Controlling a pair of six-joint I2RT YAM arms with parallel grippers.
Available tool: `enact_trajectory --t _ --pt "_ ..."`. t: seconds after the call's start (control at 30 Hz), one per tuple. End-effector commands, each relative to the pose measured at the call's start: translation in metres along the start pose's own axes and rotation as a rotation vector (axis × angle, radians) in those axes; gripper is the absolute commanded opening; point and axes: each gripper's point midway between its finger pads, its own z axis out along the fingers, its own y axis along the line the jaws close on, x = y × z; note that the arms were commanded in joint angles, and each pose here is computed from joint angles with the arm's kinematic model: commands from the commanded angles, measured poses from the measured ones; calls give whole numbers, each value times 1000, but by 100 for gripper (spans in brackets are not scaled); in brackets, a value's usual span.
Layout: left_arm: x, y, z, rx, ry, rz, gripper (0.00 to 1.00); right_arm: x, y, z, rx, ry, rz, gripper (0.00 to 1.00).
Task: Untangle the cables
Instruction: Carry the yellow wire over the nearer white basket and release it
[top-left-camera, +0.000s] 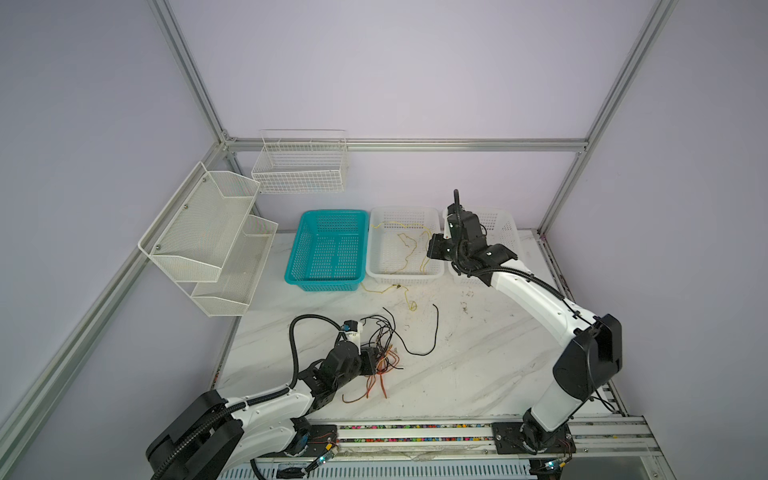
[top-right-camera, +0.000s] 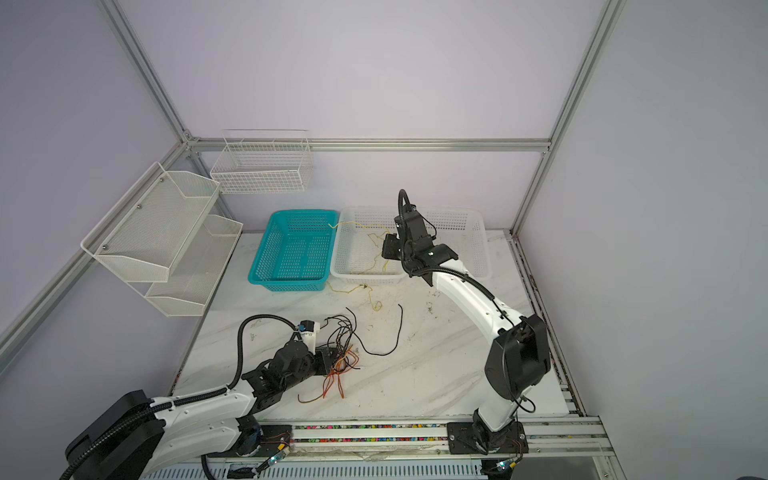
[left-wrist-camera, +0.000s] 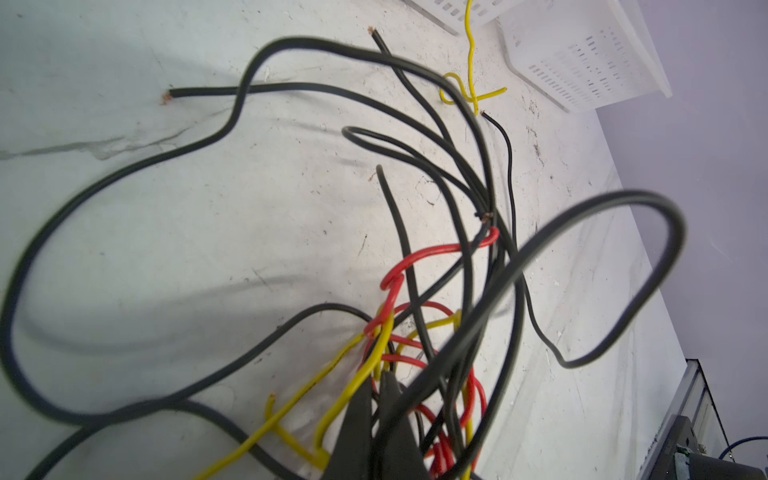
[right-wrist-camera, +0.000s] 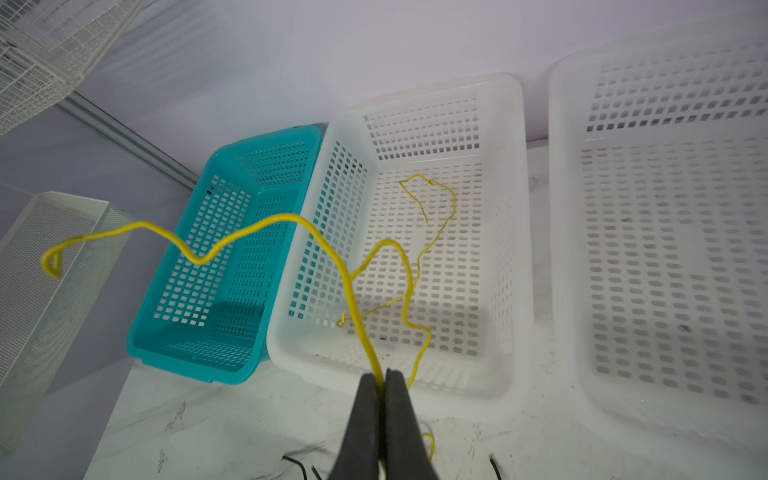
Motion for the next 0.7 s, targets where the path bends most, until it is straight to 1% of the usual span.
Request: enact_trajectory --t 0.0,0.07,0.23,0.4,0.5,0.57,0.67 --pt "1 1 -2 -18 23 17 0 -19 -7 31 -2 -21 58 0" --pt "0 1 -3 -16 21 14 0 -15 -17 56 18 1 72 0" --pt "1 4 -8 -18 12 8 0 -1 -32 102 64 57 94 0" --pt "1 7 -14 -26 4 6 0 3 -33 120 73 88 95 0" --pt "1 8 -16 -27 -4 2 0 0 -32 118 77 83 85 8" --pt "2 10 -17 -30 -7 -3 0 -1 -32 115 79 79 80 16" --pt "2 10 -16 -28 -6 -5 0 -5 -31 107 80 71 73 26"
